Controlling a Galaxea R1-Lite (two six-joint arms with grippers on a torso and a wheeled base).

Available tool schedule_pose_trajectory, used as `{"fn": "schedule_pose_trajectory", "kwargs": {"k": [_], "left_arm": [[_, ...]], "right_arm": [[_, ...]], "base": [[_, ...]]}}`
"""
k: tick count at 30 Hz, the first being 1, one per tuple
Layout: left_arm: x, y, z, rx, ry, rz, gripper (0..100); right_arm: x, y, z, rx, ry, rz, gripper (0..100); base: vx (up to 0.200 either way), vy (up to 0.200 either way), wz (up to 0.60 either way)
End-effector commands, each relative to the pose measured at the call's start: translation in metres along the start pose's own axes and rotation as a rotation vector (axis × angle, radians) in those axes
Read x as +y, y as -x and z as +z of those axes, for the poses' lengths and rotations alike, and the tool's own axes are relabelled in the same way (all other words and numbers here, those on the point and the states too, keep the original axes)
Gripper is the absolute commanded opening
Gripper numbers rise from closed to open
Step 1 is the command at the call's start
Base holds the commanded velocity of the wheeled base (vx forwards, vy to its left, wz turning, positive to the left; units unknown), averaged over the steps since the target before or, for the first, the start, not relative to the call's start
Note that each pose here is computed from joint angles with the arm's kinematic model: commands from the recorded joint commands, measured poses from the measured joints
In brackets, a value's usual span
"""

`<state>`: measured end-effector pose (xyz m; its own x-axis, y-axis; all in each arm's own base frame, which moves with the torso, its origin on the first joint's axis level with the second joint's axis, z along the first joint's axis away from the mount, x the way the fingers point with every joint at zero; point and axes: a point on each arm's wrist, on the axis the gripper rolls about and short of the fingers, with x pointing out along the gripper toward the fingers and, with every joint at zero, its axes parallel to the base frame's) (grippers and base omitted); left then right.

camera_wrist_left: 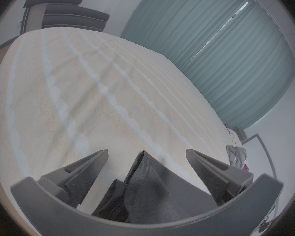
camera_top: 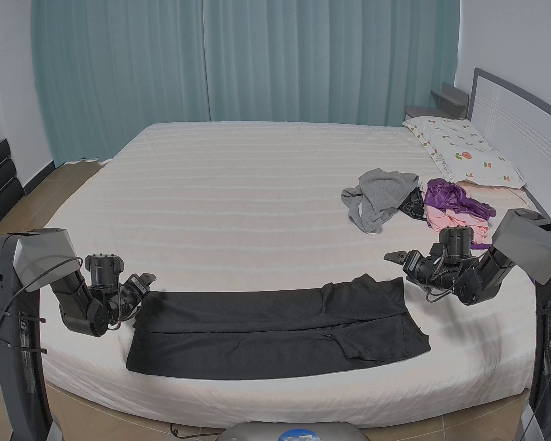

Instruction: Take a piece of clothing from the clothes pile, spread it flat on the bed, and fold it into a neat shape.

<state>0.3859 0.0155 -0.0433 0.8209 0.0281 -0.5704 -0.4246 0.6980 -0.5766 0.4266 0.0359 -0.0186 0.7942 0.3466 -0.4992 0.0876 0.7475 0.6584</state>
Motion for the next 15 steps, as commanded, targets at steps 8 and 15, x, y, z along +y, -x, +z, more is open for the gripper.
{"fn": "schedule_pose_trajectory", "kwargs": {"k": [8, 15], "left_arm": [[-0.006, 0.009, 0.012, -0.021, 0.091, -0.030, 100], [-0.006, 0.009, 0.011, -0.019, 0.091, -0.030, 100]], "right_arm": [[0.017, 0.011, -0.028, 0.209, 0.214, 0.051, 100], [0.019, -0.001, -0.036, 0.276, 0.252, 0.045, 100]], "base": [[0.000, 0.000, 0.00], [0.000, 0.000, 0.00]]}}
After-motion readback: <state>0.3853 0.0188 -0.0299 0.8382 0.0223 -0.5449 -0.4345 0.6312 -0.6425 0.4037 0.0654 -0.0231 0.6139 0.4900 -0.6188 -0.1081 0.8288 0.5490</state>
